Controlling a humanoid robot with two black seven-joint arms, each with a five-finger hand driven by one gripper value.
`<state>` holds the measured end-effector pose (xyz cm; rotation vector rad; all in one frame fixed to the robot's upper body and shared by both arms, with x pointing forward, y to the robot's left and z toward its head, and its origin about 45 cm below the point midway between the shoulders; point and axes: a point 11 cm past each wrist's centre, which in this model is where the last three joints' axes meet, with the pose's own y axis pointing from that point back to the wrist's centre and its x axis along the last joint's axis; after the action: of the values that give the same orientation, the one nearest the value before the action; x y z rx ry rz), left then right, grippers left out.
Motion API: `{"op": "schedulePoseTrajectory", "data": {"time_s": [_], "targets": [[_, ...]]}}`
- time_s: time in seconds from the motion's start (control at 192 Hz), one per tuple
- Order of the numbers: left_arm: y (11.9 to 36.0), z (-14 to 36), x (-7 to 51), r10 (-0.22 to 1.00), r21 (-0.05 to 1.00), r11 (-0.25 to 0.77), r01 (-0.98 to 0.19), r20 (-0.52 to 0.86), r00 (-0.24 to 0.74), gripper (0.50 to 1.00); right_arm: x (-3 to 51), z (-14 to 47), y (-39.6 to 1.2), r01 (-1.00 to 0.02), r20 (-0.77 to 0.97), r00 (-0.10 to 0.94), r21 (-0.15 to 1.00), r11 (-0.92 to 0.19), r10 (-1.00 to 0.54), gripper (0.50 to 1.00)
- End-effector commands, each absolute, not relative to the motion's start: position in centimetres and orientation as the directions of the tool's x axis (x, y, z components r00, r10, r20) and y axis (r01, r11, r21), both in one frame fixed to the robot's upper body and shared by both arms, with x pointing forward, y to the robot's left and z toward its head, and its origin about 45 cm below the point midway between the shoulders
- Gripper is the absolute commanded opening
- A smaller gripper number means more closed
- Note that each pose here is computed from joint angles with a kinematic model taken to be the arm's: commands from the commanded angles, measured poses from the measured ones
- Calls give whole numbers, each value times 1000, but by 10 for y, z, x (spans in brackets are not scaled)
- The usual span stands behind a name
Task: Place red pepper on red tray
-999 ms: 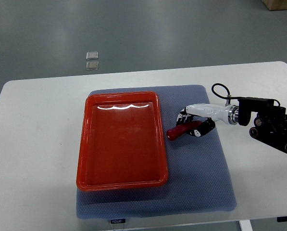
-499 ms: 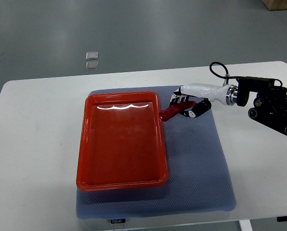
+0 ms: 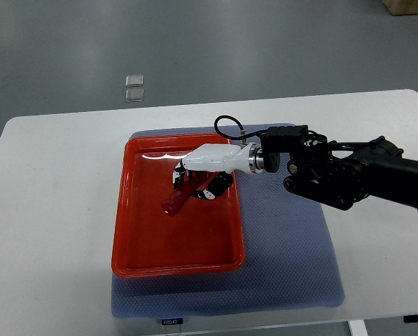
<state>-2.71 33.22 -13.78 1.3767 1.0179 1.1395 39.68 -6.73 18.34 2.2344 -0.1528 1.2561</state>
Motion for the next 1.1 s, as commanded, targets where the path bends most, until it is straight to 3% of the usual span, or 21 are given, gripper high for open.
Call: {"op": "schedulePoseTrajectory", "data": {"time_s": [0.0, 0.052, 0.109, 0.156, 0.39, 0.562, 0.645, 0.874, 0.962, 1.092], "targets": [[332, -138, -27, 976, 994, -108, -4, 107, 190, 1000, 390, 172, -63, -347, 804, 564, 439, -829, 190, 576], [332, -138, -27, 976, 994, -108, -4, 107, 191, 1000, 390, 172, -62, -347, 802, 569, 436, -830, 184, 656], [332, -138, -27, 976, 994, -108, -4, 107, 191, 1000, 391, 173, -65, -353, 801, 573, 434, -829, 176, 846], [332, -138, -27, 976, 994, -108, -4, 107, 191, 1000, 392, 175, -65, -357, 802, 573, 428, -830, 167, 901], [332, -138, -27, 976, 994, -108, -4, 107, 191, 1000, 400, 182, -73, -381, 796, 593, 413, -827, 124, 911], [332, -138, -27, 976, 994, -108, -4, 107, 190, 1000, 428, 212, -104, -497, 643, 741, 333, -801, -193, 913], [332, -138, -27, 976, 994, -108, -4, 107, 191, 1000, 442, 222, -130, -565, 571, 759, 339, -753, -313, 913], [332, -138, -27, 976, 994, -108, -4, 107, 190, 1000, 467, 251, -184, -699, 267, 715, 273, -661, -646, 913], [332, -138, -27, 976, 994, -108, -4, 107, 191, 1000, 471, 249, -213, -759, 46, 634, 232, -609, -772, 913], [332, -138, -27, 976, 994, -108, -4, 107, 191, 1000, 472, 238, -235, -808, -208, 513, 212, -550, -833, 913]]}}
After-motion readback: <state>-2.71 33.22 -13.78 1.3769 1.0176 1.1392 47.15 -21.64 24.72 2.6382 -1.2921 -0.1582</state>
